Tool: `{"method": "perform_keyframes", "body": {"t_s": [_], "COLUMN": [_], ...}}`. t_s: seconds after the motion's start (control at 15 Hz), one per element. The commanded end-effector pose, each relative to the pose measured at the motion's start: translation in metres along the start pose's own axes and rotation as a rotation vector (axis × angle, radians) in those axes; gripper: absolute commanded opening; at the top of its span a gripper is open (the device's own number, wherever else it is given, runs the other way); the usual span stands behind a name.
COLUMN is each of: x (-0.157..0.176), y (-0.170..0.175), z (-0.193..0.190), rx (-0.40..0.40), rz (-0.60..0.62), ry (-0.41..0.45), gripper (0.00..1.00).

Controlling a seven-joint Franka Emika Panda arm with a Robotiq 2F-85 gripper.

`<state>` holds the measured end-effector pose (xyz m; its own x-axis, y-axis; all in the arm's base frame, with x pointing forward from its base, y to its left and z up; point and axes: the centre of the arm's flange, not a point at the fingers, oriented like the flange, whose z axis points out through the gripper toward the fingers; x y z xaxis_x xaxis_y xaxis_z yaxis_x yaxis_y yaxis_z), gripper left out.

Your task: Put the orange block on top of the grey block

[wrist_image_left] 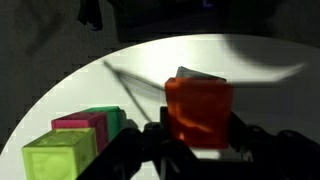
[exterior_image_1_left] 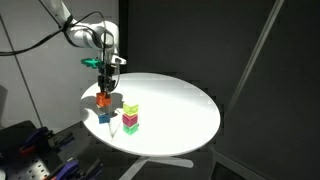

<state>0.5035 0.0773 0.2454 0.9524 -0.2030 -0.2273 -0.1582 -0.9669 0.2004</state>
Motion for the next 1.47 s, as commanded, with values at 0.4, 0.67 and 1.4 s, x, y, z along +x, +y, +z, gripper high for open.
{"method": "perform_keyframes", "body": {"t_s": [0.4, 0.67, 1.4], "x": [0.003, -0.001, -0.020], "y": [0.000, 0.003, 0.010], "z": [-0.006, -0.012, -0.055], "rx": [-0.023, -0.018, 0.040], "rz": [-0.002, -0.008, -0.134], "ry": [0.013, 0.021, 0.150], "gripper": [1.00, 1.00, 1.00]}}
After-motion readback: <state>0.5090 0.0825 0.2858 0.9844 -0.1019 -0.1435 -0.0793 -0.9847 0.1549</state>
